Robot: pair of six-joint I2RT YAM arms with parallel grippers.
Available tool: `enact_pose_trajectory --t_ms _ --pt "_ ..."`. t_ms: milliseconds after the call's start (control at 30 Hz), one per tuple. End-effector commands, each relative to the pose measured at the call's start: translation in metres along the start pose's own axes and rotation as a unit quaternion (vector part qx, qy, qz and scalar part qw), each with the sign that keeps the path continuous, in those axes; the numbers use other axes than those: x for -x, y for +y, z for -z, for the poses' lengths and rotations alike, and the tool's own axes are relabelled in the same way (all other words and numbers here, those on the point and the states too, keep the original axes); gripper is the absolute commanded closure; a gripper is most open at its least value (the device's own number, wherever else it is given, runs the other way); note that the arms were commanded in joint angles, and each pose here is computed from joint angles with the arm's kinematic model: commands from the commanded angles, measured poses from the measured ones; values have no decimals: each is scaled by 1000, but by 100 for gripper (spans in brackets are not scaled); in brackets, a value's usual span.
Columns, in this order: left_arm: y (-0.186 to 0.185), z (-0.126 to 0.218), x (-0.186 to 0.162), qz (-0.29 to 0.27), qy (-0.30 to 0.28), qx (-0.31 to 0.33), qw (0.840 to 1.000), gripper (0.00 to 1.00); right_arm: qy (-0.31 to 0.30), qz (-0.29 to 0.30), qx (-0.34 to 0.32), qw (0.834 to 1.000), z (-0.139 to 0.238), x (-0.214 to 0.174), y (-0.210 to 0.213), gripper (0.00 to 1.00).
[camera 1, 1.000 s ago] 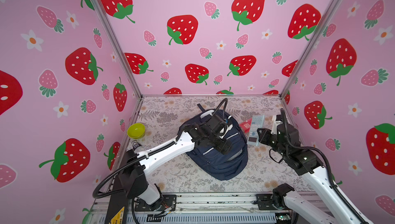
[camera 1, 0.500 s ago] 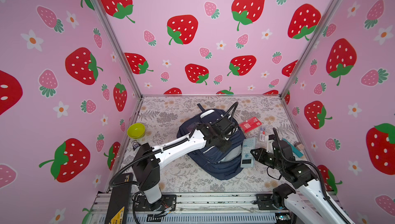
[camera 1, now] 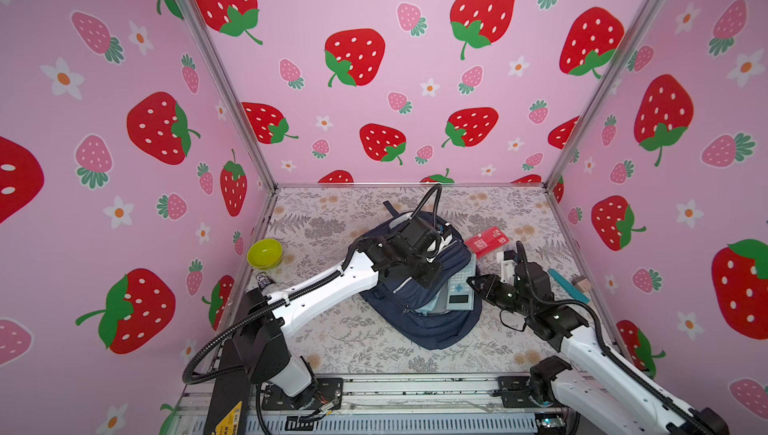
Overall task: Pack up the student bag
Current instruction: 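Push the calculator down into the bag opening with the right gripper, then open the right gripper inside the bag and withdraw it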
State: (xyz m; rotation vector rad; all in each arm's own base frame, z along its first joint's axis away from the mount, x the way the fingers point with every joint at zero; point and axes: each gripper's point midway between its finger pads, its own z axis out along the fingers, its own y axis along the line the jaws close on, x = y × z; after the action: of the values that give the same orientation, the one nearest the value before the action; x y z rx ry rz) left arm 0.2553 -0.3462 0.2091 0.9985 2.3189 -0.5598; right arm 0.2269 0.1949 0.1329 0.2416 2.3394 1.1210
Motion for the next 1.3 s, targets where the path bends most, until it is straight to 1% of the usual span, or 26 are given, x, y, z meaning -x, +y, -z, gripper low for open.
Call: enact_pose_trajectory --t_ms 0,233,333,400,433,500,567,600,633,667,767,867,933,1033,1100,1200,1267 --pt "-19 19 36 -26 -72 -44 996 100 -8 -4 50 999 -20 4 19 100" --pt "-21 7 36 -22 -71 -66 995 100 26 46 85 995 -69 -8 68 100" --pt "-22 -1 33 -18 -67 -74 995 100 38 48 98 993 -89 -18 82 100" --pt "-21 -7 32 -11 -65 -76 995 100 48 41 93 994 -103 -25 80 99" --pt "-21 -10 32 -8 -65 -78 995 100 52 38 85 994 -107 -27 76 95" --pt "-17 -15 31 6 -63 -81 995 100 52 34 57 996 -112 -30 59 79" --pt "-10 -20 28 23 -59 -77 995 100 38 31 17 999 -103 -26 36 59" --pt "-6 -21 27 29 -58 -73 995 97 31 31 3 999 -95 -24 27 52" --pt "-2 -22 26 39 -57 -70 995 89 19 30 -12 999 -85 -17 18 49" --pt "1 -22 24 48 -56 -68 995 84 11 31 -34 999 -73 -14 7 44" --pt "11 -20 21 68 -56 -56 995 70 -11 52 -84 995 -38 -4 -10 37" --pt "18 -14 18 83 -56 -36 994 59 -16 77 -121 990 -8 -3 -18 35" --pt "21 -7 15 98 -56 -29 993 55 -18 83 -148 985 10 -4 -27 35" --pt "29 9 4 131 -48 -9 990 53 -8 89 -190 978 30 -11 -44 40" --pt "38 20 -10 165 -41 7 985 53 -10 97 -204 974 40 -13 -47 46" --pt "56 35 -40 241 -32 22 970 50 -14 120 -216 969 49 -16 -44 48" --pt "63 42 -58 298 -34 9 954 47 -4 138 -222 965 49 -22 -39 48"
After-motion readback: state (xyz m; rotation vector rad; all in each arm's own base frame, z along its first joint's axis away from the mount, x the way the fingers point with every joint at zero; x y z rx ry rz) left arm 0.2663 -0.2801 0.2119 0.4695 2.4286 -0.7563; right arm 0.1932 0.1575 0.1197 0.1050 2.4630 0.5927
